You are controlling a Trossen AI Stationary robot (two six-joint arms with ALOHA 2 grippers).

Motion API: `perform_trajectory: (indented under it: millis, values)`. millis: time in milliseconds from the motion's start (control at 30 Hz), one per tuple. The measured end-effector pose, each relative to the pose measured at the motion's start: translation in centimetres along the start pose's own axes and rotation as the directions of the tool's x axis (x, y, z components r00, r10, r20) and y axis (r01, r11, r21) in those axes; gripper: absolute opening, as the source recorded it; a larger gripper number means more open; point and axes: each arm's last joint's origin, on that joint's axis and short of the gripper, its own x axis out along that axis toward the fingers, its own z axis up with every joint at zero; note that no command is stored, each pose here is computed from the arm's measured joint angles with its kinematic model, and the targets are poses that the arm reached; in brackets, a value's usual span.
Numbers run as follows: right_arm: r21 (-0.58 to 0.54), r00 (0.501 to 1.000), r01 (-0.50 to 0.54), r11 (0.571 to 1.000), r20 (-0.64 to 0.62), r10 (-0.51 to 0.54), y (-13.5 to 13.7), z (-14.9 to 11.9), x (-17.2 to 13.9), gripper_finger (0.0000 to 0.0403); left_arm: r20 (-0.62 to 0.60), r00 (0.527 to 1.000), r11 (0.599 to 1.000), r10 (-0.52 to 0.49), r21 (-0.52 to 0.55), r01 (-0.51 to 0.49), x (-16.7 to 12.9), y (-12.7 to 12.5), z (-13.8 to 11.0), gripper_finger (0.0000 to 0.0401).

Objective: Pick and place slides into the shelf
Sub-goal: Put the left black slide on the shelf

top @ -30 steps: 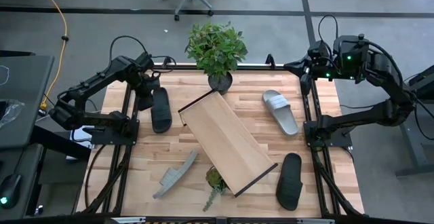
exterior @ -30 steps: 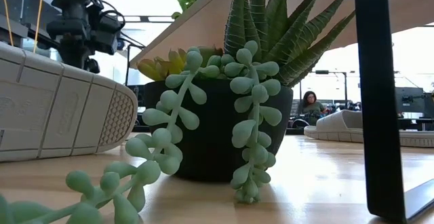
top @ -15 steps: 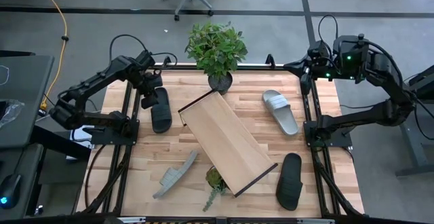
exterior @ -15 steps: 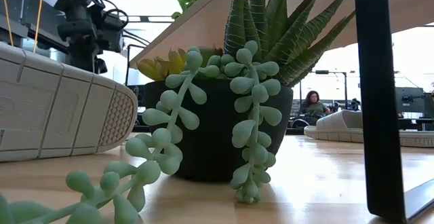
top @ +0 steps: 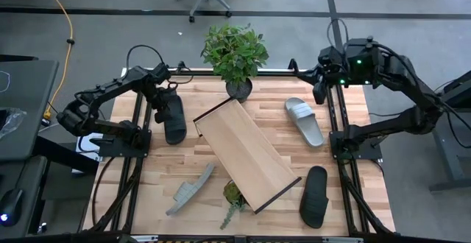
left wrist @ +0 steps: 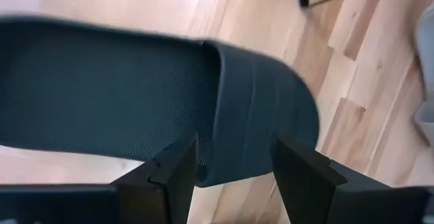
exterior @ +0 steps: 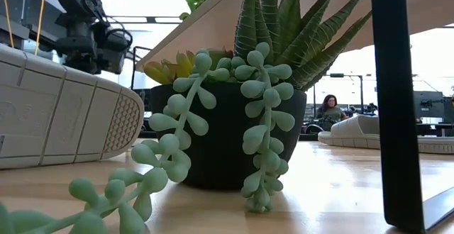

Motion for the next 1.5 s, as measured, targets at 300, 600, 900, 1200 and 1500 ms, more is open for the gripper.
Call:
perform_trajectory:
  millis: [300, 600, 900, 1200, 1500]
  values:
    - [-0.006, 0.999, -0.03, 1.0, -0.032, 0.03, 0.1, 0.1, 1.0, 0.0, -0.001, 1.0, 0.999, 0.031, -0.017, -0.031, 0.7, 0.3, -0.2, 0.0166]
    - [0.002, 0.999, -0.042, 0.999, -0.033, 0.042, 0.2, 0.1, 1.0, 0.0, 0.053, 0.999, 1.0, 0.008, -0.006, -0.008, 0.7, 0.4, 0.2, 0.0166]
    - [0.001, 0.999, -0.042, 0.999, -0.033, 0.042, 0.2, 0.1, 1.0, 0.0, 0.011, 1.0, 0.999, -0.027, -0.017, 0.027, 1.9, 0.7, 0.8, 0.0166]
    - [0.002, 0.998, -0.05, 0.999, -0.035, 0.05, 0.2, 0.1, 1.0, 0.0, -0.068, 0.996, 0.996, -0.065, 0.06, 0.069, 3.8, -0.2, 2.1, 0.0166]
    - [0.002, 0.998, -0.053, 0.999, -0.035, 0.053, 0.2, 0.1, 1.0, 0.0, -0.096, 0.993, 0.996, -0.071, 0.051, 0.076, 4.3, -0.3, 2.2, 0.0165]
